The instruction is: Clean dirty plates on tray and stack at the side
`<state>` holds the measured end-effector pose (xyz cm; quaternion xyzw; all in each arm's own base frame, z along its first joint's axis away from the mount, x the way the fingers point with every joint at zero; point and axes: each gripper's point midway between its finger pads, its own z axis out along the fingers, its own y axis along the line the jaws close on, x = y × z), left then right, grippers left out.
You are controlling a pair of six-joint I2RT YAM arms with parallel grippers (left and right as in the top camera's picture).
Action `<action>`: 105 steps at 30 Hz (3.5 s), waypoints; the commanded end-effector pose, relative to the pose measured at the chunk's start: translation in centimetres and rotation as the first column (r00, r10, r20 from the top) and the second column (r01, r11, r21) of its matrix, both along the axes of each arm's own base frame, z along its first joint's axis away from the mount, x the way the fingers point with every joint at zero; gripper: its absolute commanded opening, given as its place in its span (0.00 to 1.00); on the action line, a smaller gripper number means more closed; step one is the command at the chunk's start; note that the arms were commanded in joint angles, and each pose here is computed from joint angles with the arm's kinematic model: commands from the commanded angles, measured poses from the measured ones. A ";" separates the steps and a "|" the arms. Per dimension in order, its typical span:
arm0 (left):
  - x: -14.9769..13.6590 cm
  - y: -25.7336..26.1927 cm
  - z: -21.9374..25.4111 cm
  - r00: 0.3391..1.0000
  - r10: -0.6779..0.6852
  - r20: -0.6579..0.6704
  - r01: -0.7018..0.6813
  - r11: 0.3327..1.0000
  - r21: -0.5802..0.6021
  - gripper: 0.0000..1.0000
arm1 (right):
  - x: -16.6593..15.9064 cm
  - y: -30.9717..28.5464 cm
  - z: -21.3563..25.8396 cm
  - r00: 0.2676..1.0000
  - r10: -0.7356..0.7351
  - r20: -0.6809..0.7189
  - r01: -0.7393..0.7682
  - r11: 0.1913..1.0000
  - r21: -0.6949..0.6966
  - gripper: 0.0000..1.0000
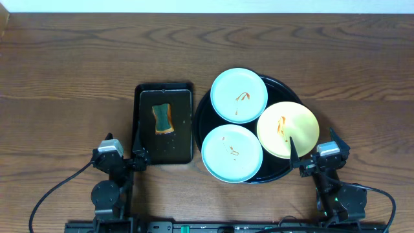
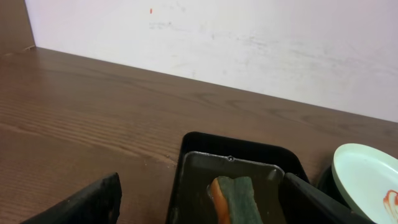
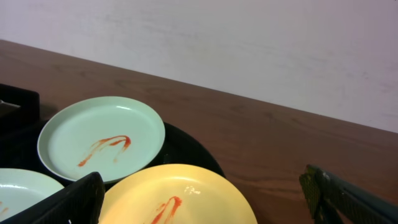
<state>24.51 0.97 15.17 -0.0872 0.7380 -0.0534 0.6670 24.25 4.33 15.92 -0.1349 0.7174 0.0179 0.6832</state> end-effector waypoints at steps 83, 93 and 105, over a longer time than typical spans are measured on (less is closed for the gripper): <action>-0.8 -0.4 2.0 0.978 -0.022 -0.208 0.017 1.000 -0.026 0.81 | -0.6 0.1 0.3 0.980 -0.009 -0.198 0.070 0.951 0.300 0.99; 0.6 -0.3 2.9 0.863 -0.028 -0.504 0.006 0.999 -0.045 0.81 | -1.0 0.6 2.1 0.864 0.012 -0.503 0.141 0.954 0.265 0.99; 0.8 -0.5 3.6 0.612 -0.047 -0.789 -0.011 0.998 -0.068 0.82 | -0.5 3.3 1.7 0.542 0.138 -0.829 0.167 0.949 0.267 0.99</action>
